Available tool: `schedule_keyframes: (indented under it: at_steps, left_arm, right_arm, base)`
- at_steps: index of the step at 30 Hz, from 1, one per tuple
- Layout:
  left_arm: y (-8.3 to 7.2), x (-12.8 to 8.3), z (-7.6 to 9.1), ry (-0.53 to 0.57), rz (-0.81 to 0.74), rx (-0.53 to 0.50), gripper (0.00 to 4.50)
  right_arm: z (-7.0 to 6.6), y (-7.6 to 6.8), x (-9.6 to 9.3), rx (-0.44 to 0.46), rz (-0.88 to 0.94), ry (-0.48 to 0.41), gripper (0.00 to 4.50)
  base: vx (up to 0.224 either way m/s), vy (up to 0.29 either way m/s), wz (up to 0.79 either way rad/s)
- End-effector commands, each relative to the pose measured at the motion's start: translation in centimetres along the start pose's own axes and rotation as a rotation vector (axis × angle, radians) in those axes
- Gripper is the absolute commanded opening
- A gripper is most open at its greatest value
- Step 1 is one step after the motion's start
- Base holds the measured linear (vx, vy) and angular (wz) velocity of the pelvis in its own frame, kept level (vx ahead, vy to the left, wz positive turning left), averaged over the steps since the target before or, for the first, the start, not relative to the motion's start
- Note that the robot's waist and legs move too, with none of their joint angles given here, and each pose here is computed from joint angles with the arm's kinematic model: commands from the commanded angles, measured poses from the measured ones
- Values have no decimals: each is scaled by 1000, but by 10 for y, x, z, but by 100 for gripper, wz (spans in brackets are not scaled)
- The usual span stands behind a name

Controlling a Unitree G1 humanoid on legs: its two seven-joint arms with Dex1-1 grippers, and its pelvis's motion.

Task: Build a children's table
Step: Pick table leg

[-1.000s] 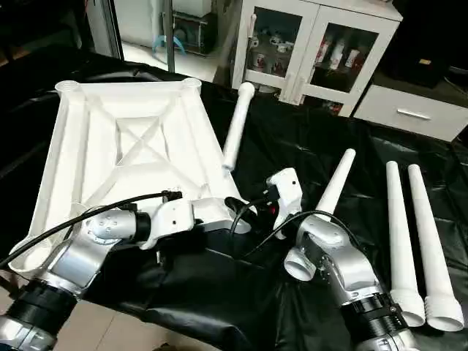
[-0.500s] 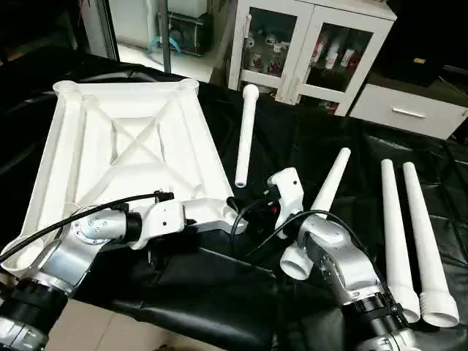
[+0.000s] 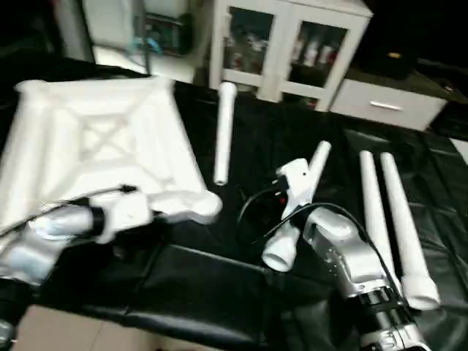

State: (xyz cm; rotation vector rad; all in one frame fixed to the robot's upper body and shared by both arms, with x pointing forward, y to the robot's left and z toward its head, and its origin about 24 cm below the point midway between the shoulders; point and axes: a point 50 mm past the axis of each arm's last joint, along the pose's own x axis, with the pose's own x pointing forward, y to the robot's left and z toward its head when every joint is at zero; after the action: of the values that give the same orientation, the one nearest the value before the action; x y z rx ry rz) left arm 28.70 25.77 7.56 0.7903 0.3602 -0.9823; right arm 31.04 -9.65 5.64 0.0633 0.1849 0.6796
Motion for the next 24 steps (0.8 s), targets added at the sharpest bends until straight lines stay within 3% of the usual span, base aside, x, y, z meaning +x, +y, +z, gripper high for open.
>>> schedule_keyframes:
  at_steps: [1,8,10,15,16,19,24]
  left_arm:
    - [4,-10,-3,-1,22,-41,66]
    - [5,-17,12,-94,-12,-11,145]
    - [3,-18,15,-102,-30,-6,148]
    - [5,-17,35,-206,0,-47,190]
    - [9,-17,43,-248,28,-59,197]
    - [18,-15,55,-269,104,-83,226]
    - [30,-4,69,-286,246,-153,259]
  right_arm:
    - [7,-6,-2,3,-19,-17,383]
    - [13,-15,-5,14,-41,-29,383]
    - [15,-18,-5,13,-52,-30,383]
    - [17,-29,-4,6,-114,22,383]
    - [19,-32,-1,24,-145,38,410]
    - [25,-33,10,54,-163,56,429]
    - [41,-31,48,116,-186,114,450]
  base:
    - [0,0,0]
    - [0,0,0]
    - [0,0,0]
    - [0,0,0]
    - [0,0,0]
    - [0,0,0]
    - [0,0,0]
